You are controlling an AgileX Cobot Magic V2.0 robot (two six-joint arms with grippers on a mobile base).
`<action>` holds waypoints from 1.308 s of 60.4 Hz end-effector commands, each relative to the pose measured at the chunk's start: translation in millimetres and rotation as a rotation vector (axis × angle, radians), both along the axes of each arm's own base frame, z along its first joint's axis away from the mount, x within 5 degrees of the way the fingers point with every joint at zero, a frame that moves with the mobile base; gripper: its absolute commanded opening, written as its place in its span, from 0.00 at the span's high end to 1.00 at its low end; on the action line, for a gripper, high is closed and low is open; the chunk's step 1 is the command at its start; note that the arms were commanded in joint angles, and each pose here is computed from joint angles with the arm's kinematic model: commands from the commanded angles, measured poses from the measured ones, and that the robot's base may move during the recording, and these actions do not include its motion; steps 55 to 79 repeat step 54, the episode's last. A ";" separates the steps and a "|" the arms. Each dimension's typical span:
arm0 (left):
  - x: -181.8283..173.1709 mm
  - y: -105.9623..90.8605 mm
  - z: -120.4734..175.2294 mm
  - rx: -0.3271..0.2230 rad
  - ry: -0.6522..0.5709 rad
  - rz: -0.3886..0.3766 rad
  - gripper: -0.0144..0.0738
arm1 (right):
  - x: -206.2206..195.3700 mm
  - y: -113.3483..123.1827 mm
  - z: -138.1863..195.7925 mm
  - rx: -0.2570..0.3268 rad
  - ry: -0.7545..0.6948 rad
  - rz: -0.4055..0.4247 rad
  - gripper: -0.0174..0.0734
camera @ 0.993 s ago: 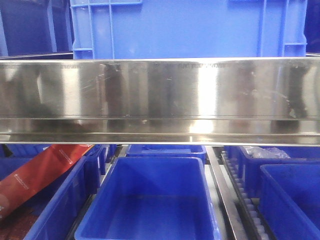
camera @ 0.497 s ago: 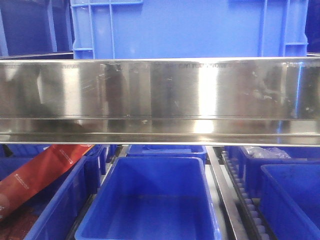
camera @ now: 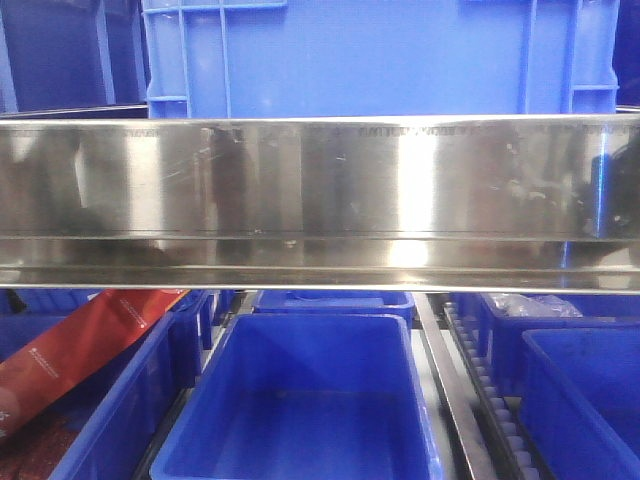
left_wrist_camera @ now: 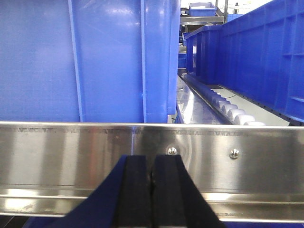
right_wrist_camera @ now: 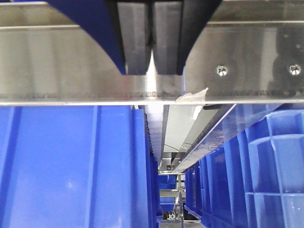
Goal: Place cylindrical capacitor in blue bin on shelf
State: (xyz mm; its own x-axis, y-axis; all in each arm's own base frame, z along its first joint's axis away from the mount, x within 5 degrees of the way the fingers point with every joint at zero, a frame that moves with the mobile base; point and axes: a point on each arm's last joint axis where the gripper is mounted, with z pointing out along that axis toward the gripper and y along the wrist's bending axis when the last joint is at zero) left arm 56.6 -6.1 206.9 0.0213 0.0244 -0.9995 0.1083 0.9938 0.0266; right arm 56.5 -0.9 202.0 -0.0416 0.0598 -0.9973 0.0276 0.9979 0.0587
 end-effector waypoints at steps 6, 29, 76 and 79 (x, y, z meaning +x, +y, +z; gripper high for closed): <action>-0.6 0.0 3.1 -0.009 -0.033 -0.001 0.96 | -0.1 -0.6 2.5 -0.009 -0.035 -0.008 0.99; -0.6 0.0 3.1 -0.009 -0.033 -0.001 0.96 | -0.1 -0.6 2.5 -0.009 -0.035 -0.008 0.99; -0.6 0.0 3.1 -0.009 -0.033 -0.001 0.96 | -0.1 -0.6 2.5 -0.009 -0.035 -0.008 0.99; -0.6 0.0 3.1 -0.009 -0.033 -0.001 0.96 | -0.1 -0.6 2.5 -0.009 -0.035 -0.008 0.99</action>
